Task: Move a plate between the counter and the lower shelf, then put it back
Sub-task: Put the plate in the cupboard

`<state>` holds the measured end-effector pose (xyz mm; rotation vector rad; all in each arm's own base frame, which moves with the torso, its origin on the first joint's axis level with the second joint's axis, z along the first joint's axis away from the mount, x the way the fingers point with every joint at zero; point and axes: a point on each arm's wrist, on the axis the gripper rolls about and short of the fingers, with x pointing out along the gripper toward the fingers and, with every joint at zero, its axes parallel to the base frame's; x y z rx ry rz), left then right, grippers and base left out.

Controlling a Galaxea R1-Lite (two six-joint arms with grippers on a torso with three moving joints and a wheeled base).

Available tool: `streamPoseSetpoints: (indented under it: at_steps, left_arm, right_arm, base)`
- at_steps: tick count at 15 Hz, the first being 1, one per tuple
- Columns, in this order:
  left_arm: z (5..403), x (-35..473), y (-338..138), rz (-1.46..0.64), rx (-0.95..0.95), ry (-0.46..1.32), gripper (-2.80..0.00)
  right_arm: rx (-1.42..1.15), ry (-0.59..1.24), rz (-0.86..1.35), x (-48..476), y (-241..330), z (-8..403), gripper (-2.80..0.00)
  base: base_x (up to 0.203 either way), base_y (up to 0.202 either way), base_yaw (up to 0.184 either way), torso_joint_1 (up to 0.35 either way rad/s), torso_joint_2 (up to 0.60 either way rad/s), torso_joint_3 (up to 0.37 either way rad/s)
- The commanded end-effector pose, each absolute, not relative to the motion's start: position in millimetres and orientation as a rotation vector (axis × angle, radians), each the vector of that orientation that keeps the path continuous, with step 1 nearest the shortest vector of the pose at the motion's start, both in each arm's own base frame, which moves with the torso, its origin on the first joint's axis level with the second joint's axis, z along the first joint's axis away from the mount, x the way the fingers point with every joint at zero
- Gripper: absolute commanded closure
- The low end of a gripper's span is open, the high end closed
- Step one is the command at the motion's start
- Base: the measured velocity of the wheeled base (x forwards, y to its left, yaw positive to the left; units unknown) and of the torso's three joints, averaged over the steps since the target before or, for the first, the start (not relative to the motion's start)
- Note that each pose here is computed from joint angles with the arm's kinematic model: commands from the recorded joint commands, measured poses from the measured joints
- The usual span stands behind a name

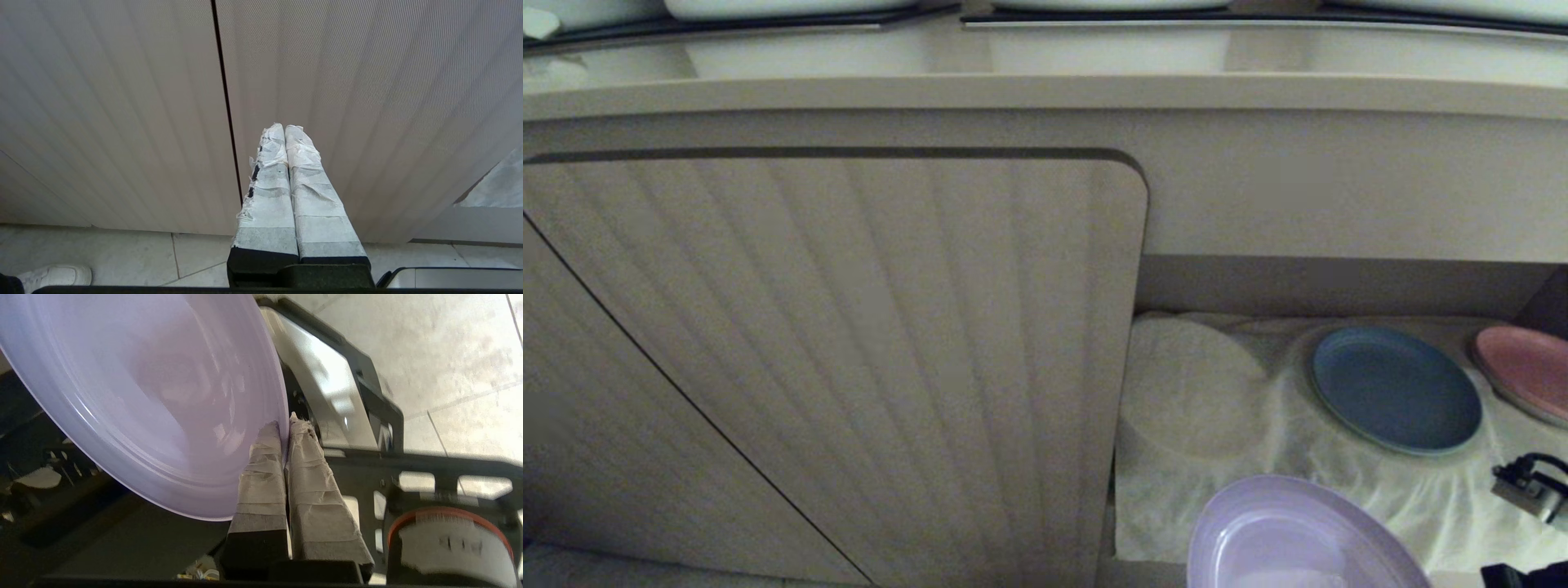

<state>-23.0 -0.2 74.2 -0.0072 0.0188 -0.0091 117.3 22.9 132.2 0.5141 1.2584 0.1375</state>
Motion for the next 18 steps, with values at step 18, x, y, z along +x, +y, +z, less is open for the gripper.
streamPoseSetpoints:
  at_steps: [18]
  left_arm:
    - [74,-23,0,-0.009,-0.008,0.018,0.00]
  right_arm:
    - [0.567,1.200,0.098,175,22,101,0.00]
  base:
    - [0.000,0.000,0.000,0.000,0.00,0.000]
